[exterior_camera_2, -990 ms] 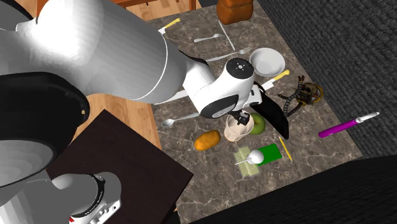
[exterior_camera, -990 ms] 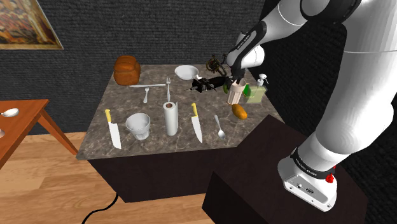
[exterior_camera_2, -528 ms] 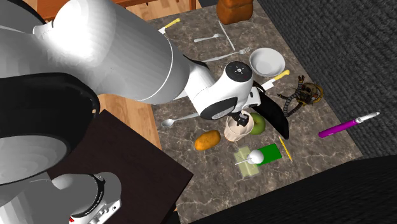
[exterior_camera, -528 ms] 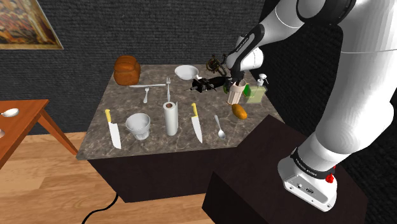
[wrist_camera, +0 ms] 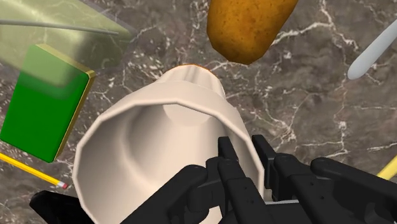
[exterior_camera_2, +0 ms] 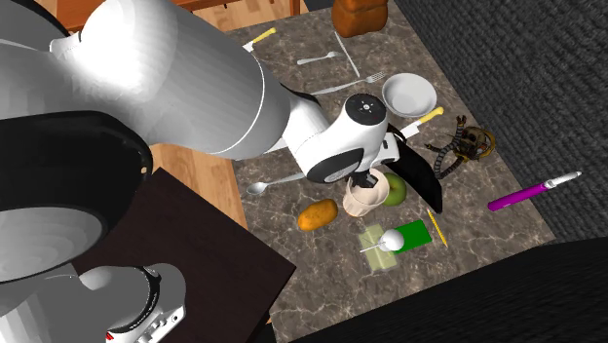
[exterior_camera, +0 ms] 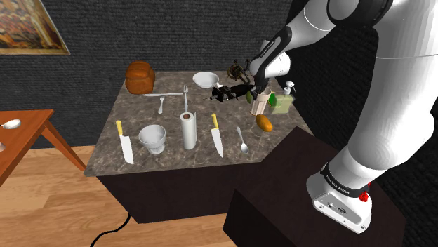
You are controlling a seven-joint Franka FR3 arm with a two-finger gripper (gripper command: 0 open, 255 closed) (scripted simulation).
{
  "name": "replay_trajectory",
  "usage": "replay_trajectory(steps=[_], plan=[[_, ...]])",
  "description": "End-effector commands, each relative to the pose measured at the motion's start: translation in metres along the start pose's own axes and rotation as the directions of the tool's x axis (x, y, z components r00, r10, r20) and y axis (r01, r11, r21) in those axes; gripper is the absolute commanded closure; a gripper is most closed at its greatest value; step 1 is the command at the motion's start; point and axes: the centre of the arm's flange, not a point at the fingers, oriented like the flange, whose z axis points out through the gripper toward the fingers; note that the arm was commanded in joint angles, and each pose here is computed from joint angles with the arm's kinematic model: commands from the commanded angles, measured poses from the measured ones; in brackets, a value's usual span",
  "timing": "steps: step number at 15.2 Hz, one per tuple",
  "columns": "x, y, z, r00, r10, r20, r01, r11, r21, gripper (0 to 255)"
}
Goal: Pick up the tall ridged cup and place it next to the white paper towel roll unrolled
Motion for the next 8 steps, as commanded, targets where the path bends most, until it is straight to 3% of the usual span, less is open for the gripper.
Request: replay_trajectory(steps=[1, 8], plan=[[-0.001, 0.000, 0.001, 1.000, 0.001, 0.002, -0.001, 1.000, 0.000, 255], [0.001, 0.002, -0.020, 1.000, 0.001, 0.002, -0.001, 1.000, 0.000, 255]])
